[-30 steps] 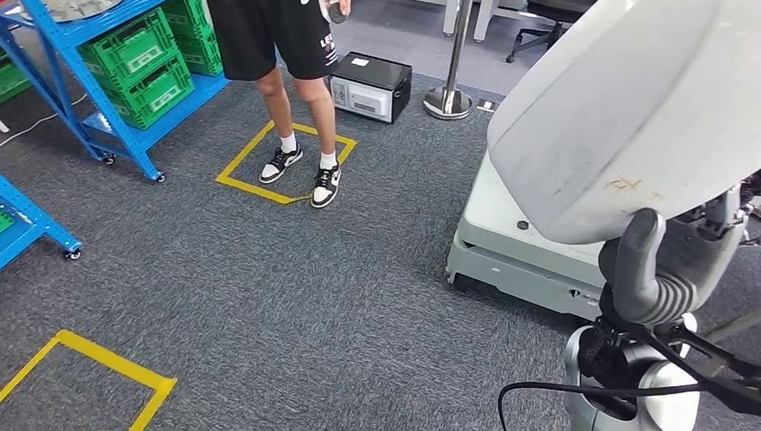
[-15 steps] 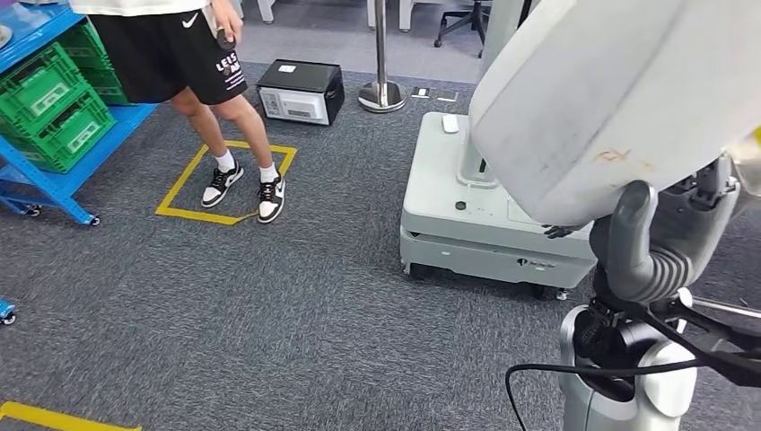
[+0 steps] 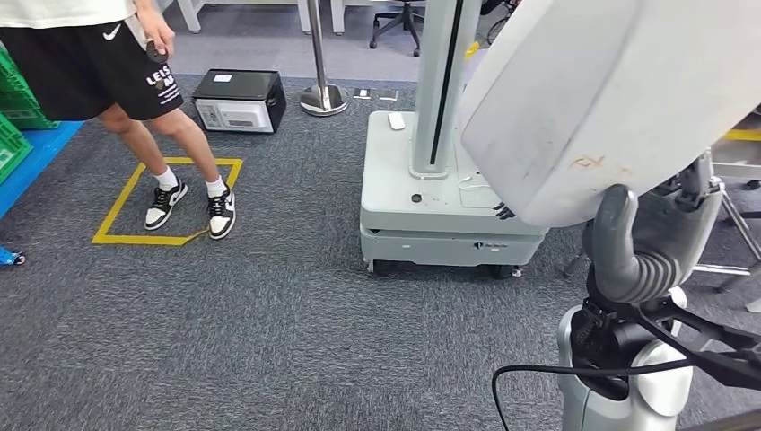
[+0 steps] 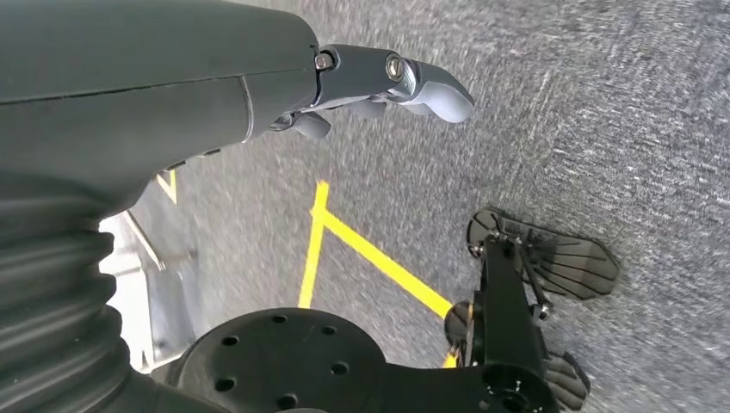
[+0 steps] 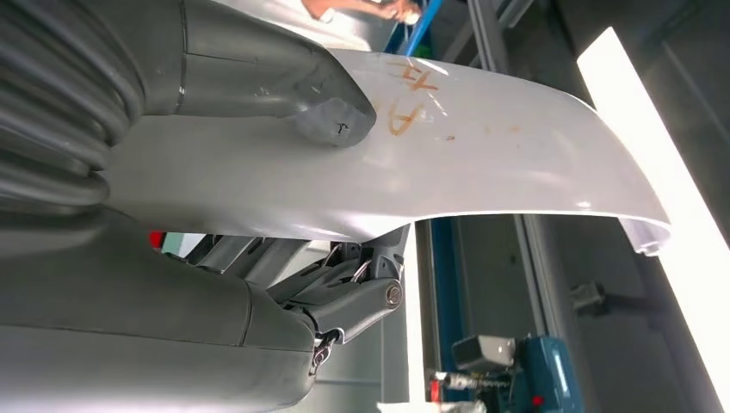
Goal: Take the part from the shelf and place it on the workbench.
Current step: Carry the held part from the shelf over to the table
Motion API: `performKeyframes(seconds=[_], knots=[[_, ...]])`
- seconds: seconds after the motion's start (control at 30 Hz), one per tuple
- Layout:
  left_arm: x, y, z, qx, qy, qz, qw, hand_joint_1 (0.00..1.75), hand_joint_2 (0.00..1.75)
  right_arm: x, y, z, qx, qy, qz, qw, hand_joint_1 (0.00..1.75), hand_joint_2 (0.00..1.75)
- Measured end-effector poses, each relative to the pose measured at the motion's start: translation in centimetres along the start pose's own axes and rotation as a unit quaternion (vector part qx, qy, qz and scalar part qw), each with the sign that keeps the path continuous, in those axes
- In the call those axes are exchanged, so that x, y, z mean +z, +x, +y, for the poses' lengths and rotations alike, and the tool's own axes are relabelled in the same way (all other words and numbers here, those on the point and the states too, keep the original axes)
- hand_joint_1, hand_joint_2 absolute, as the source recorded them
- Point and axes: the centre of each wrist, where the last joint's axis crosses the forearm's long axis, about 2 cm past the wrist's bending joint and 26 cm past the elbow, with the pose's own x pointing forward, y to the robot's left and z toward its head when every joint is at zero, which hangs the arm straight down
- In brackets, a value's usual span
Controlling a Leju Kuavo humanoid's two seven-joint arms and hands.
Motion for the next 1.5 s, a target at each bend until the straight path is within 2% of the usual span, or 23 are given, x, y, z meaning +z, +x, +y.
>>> performKeyframes(seconds=[0.27,0.53,0.73,0.93,1.07,1.3,1.5], knots=[[-0.1,0.9,0.2,0.003,0.002,-0.006,1.000,0.00,1.75,0.3,-0.2,-0.1,0.001,0.001,0.003,1.000,1.75,1.75],[0.1,-1.2,0.1,0.009,0.000,0.013,1.000,0.00,1.75,0.5,-0.3,-0.1,0.000,0.000,0.006,1.000,1.75,1.75],[0.1,-1.5,0.0,0.008,-0.001,0.028,1.000,0.00,1.75,1.4,-0.3,0.1,-0.005,-0.002,0.014,1.000,1.75,1.75],[0.1,-1.3,0.1,-0.009,0.000,0.017,1.000,0.00,1.75,1.9,-0.2,0.2,-0.006,-0.001,0.020,1.000,1.75,1.75],[0.0,-0.4,0.0,-0.018,-0.001,0.007,1.000,0.00,1.75,2.4,-0.1,0.2,-0.002,-0.003,0.029,1.000,1.75,1.75],[0.0,0.6,-0.1,-0.019,-0.001,-0.003,1.000,0.00,1.75,1.6,-0.1,0.5,-0.002,0.000,0.022,1.000,1.75,1.75],[0.1,-0.7,-0.1,-0.014,-0.002,0.009,1.000,0.00,1.75,1.2,-0.3,0.7,-0.009,0.003,0.018,1.000,1.75,1.75]])
